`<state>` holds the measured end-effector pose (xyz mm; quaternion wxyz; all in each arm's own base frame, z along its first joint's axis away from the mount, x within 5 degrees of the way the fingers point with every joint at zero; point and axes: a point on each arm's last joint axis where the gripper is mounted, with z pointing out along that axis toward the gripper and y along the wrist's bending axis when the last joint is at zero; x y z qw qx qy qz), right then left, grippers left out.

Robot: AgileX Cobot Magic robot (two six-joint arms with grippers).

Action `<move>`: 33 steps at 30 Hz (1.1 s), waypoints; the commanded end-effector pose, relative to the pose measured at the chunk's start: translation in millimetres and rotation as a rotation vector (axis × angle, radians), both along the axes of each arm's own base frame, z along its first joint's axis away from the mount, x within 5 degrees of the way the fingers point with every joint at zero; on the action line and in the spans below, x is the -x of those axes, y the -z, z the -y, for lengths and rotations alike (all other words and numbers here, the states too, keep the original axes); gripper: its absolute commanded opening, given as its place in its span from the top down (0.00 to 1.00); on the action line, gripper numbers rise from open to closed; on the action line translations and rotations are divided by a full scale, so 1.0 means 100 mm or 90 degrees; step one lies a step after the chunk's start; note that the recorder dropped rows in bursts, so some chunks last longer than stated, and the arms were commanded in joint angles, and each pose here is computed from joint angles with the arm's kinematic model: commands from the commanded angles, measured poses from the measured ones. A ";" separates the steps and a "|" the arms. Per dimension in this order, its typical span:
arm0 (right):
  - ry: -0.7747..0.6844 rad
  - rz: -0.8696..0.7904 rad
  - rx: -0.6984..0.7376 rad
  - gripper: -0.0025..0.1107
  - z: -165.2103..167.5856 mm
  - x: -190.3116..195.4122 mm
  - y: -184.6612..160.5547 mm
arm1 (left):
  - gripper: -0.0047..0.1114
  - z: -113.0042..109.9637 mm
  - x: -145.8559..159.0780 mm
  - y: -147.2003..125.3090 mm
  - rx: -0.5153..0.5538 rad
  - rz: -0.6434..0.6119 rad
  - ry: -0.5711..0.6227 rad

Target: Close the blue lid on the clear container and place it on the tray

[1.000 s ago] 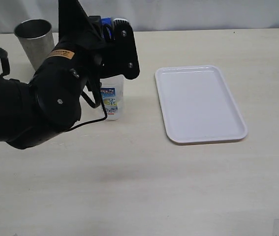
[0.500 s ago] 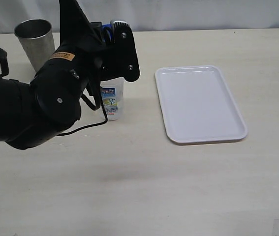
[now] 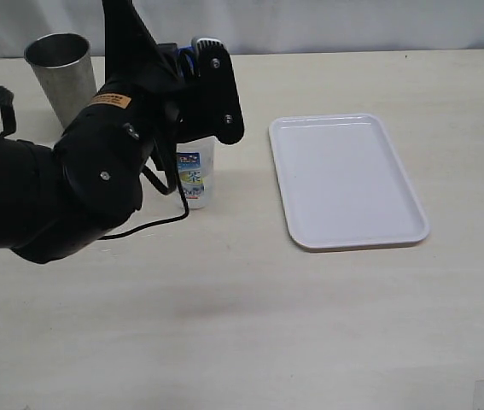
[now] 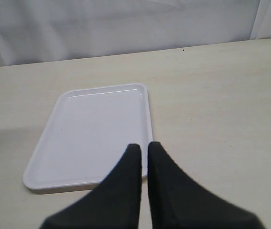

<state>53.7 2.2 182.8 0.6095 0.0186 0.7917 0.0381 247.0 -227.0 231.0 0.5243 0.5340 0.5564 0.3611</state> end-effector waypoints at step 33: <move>0.001 0.002 -0.004 0.94 0.00 0.00 0.00 | 0.96 -0.01 0.13 0.21 -0.040 -0.071 0.049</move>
